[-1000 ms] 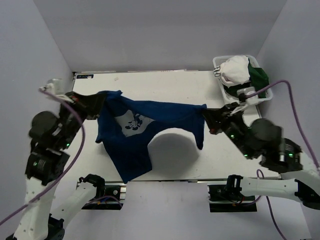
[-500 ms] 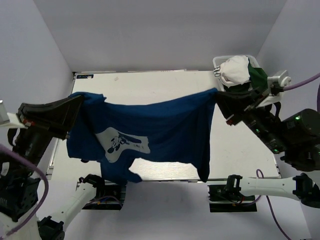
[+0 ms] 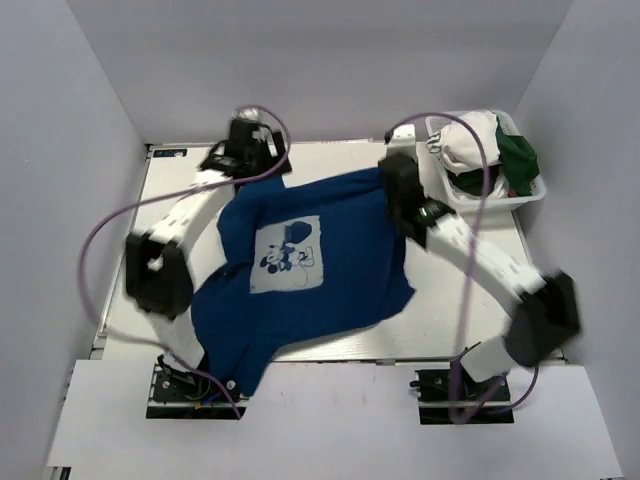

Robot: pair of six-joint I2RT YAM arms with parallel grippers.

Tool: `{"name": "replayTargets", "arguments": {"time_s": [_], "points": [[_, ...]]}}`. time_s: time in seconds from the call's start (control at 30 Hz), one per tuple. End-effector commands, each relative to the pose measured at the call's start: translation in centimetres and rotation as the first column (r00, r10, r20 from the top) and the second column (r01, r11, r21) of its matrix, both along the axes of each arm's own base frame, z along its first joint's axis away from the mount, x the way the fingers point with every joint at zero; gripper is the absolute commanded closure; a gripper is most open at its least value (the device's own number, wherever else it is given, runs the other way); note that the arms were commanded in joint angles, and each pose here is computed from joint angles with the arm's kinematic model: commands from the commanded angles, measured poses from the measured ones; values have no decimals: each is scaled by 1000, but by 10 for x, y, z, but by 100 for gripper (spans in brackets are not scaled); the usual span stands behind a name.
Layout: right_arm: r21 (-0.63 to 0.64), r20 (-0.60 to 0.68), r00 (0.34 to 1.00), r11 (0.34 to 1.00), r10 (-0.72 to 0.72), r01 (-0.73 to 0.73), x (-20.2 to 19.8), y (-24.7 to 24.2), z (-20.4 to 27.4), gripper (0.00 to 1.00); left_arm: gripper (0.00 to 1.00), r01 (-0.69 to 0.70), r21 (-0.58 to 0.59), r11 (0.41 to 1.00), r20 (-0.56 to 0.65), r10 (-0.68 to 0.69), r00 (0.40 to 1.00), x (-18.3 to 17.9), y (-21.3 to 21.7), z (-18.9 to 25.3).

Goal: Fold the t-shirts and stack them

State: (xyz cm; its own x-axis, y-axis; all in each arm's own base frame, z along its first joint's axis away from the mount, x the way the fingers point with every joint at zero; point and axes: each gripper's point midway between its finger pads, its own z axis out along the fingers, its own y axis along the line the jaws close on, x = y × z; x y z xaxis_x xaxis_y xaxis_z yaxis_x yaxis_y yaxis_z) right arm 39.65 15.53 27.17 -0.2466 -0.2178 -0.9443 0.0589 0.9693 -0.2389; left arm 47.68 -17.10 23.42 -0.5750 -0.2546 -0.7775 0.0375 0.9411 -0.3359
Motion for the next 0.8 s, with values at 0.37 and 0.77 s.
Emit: {"name": "replayTargets", "arguments": {"time_s": [0.37,0.77], "points": [[212,-393,912,977,118,-35,23,25,-101,10,0,-50,104,993,-148,66,987,5,27,-64],[258,-576,815,961,71,99,-55,-4,-201,10,0,-77,25,997,-245,80,966,-114,46,-121]]}}
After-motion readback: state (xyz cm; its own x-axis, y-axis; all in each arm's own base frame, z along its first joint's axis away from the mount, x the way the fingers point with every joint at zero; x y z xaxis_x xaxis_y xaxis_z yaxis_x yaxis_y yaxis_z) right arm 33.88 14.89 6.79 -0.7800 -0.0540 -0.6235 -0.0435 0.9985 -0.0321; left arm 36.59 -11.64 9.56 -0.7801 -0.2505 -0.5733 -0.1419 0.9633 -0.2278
